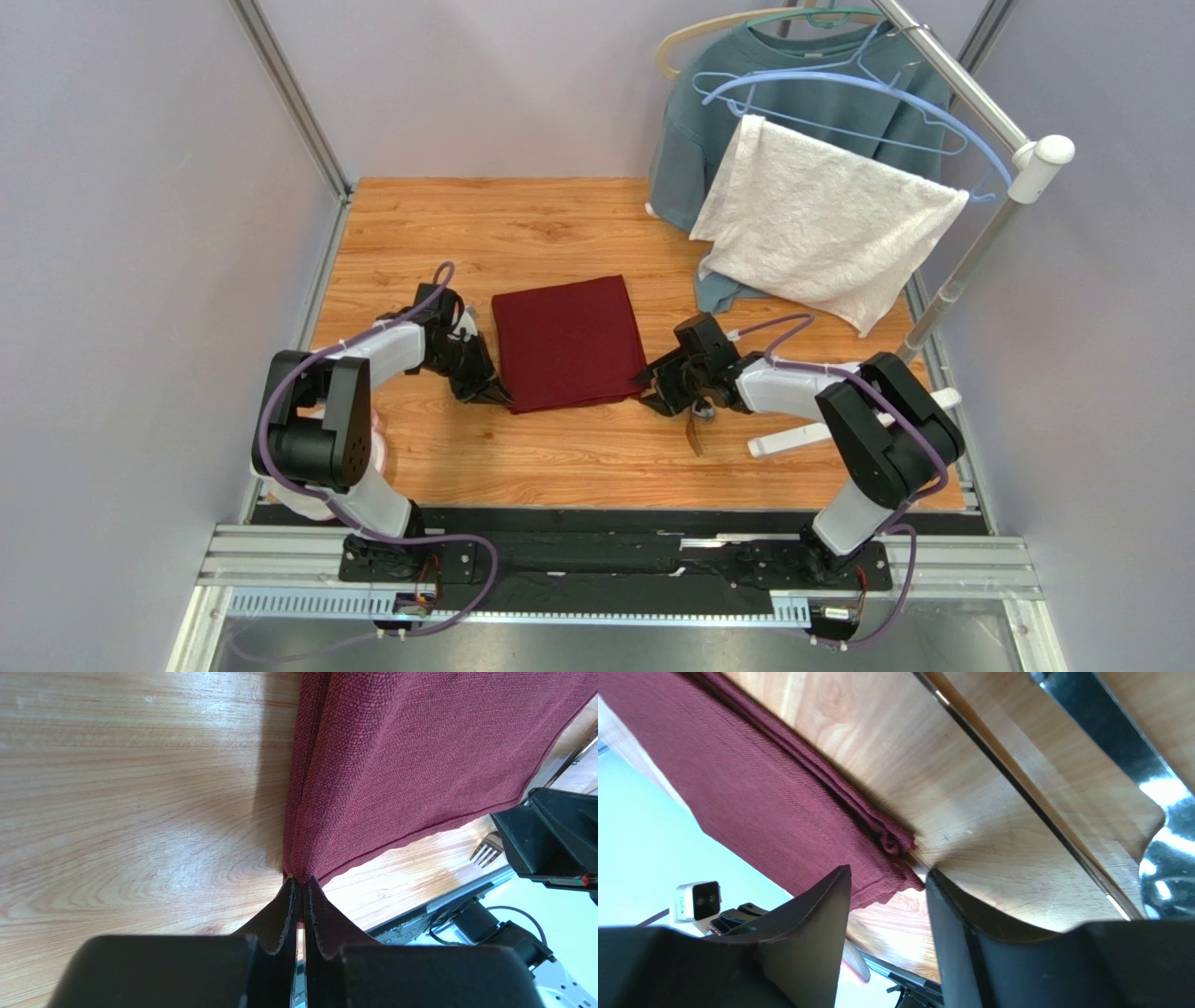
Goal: Fold the napkin into a case and place the utensils inside
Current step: Fold the rectangle-folded napkin at the center of the board.
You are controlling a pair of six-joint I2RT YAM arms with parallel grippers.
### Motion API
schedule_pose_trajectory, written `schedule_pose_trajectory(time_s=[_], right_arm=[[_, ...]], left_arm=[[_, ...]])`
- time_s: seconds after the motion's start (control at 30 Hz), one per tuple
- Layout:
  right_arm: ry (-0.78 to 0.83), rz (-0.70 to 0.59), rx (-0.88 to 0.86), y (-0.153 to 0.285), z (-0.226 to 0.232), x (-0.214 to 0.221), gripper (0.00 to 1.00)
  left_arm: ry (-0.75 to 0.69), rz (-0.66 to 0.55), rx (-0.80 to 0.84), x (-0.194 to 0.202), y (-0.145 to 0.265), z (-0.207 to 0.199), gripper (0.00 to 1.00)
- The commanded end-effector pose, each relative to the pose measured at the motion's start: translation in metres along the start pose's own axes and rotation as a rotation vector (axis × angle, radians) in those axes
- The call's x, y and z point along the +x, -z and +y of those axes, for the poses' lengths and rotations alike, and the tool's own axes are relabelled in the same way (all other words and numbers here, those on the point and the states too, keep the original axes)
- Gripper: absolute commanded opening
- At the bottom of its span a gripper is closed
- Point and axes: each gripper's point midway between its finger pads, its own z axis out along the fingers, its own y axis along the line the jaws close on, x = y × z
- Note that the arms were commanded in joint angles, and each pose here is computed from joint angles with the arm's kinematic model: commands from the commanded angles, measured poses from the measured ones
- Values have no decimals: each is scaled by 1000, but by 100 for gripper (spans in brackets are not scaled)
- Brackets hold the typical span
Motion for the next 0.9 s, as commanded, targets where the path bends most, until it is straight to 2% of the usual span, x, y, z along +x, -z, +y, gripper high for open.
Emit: schedule_pose_trajectory(time_s=[0.0,0.23,0.33,0.4,0.47,0.53,0.87], right_arm=[[-20,-73,224,-14,-72,-10,43],[-19,-87,250,-15,-83,-13,36],[16,-107,239,-12,-80,-16,29],[40,-114,230,-10,-78,-18,21],[105,-107,194,-9,-69,-18,7],[187,-146,157,-6,-56,-25,1],[443,-231,-41,38,14,-35,0]], left_arm=[[-19,-23,27,-3,4,-7,6],[-25,-32,6,-4,5,-4,0],[-31,-39,0,-6,6,-4,0],[-40,-48,2,-9,10,-7,0],[-50,-48,-2,-10,13,-9,0],[-61,-58,4,-14,18,-14,0],[-91,-103,74,-21,48,-44,0]])
